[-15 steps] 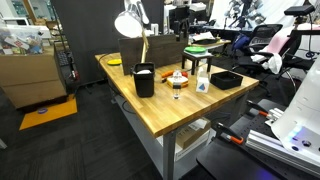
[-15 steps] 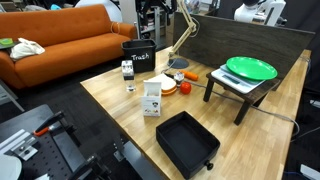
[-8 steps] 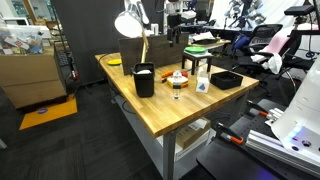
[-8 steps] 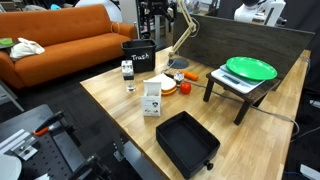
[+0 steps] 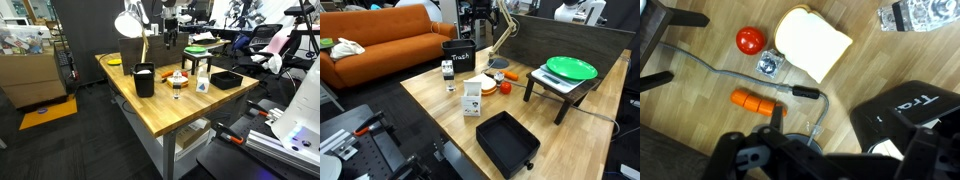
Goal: Switch off the lamp
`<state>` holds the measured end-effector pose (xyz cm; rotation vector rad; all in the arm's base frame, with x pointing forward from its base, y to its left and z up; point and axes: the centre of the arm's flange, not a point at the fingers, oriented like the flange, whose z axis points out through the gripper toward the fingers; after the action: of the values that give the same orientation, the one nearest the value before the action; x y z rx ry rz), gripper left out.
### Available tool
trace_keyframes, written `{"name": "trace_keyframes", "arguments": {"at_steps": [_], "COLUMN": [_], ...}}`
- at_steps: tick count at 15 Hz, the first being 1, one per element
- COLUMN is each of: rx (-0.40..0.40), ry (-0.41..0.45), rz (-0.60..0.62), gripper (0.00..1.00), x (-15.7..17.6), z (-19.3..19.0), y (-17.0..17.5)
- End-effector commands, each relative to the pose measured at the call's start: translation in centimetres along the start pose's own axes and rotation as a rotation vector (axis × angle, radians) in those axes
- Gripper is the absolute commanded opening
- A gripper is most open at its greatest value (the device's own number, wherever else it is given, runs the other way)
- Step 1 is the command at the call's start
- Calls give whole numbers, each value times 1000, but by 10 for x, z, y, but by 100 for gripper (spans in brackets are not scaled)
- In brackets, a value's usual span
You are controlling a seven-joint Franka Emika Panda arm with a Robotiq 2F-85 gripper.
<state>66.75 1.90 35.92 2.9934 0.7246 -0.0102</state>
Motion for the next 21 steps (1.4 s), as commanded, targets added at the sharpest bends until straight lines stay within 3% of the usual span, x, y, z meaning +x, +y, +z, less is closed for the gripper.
{"name": "trace_keyframes", "arguments": {"at_steps": [1, 6, 17, 18, 20, 21], "rx": [0, -7, 53, 61, 71, 75], "ry": [-1, 6, -59, -63, -67, -68], "rz": [0, 1, 24, 24, 28, 28], "gripper": [100, 100, 100, 94, 70, 68], "x": [0, 5, 64, 68, 76, 80], "z": [0, 3, 81, 87, 95, 99], "y": [0, 5, 33, 33, 33, 32]}}
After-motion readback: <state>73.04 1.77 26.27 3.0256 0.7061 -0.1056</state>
